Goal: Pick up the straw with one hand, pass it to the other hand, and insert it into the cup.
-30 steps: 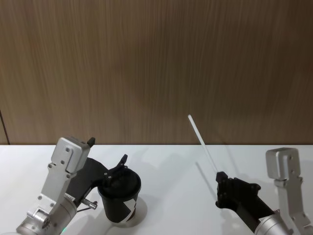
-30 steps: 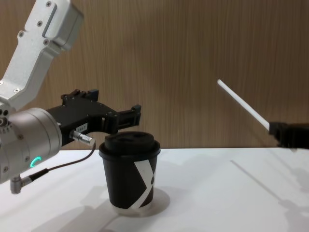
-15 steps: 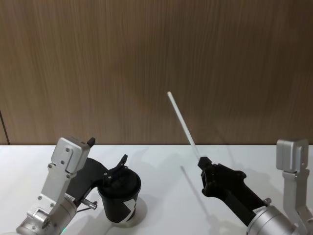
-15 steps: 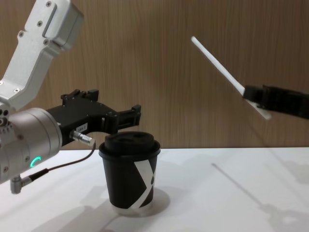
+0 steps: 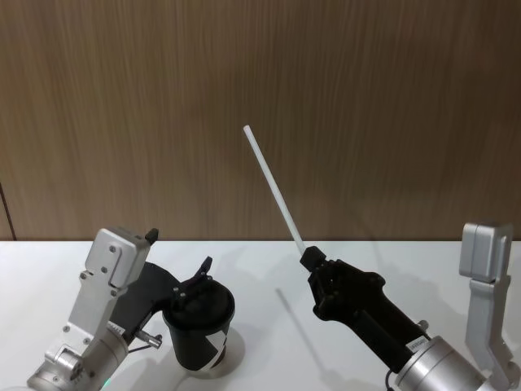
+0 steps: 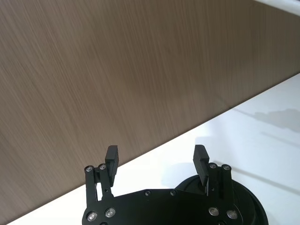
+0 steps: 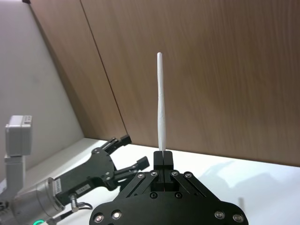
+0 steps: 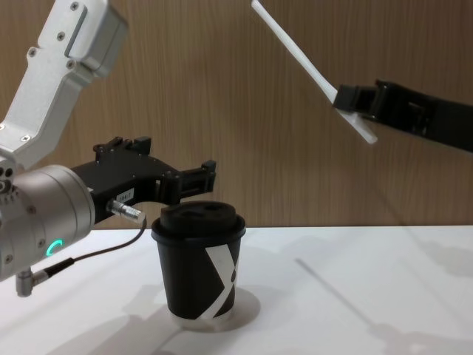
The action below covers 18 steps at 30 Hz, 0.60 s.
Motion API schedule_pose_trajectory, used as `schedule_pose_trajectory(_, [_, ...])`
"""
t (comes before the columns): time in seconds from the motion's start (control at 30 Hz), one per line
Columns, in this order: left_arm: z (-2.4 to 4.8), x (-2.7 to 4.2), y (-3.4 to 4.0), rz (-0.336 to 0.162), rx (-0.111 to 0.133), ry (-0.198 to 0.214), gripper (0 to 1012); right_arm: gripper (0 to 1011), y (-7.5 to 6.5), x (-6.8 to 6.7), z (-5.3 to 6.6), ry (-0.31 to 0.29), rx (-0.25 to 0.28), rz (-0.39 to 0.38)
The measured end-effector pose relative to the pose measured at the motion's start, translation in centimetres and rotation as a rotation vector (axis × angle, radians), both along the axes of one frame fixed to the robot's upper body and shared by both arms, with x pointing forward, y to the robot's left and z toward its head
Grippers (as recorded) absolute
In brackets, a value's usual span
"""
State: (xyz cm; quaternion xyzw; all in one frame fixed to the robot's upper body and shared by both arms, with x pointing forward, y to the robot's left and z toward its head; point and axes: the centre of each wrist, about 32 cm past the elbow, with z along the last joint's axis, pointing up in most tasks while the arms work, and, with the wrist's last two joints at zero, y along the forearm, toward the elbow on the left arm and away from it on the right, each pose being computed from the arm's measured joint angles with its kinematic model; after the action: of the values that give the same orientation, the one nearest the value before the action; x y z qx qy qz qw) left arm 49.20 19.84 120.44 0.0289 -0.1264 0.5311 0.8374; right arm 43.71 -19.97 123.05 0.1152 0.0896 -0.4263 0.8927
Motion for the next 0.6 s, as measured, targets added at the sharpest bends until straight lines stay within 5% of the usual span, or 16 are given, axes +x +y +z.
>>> schedule_pose_trajectory(0.33, [0.14, -0.02, 0.14, -0.012, -0.015, 0.001, 1003, 6, 0.39, -0.18, 0.23, -0.014, 0.03, 0.04])
schedule_pose_trajectory(0.6, [0.95, -0.07, 0.59, -0.078, -0.085, 0.001, 1003, 5, 0.54, -0.25, 0.29, -0.018, 0.04, 0.053])
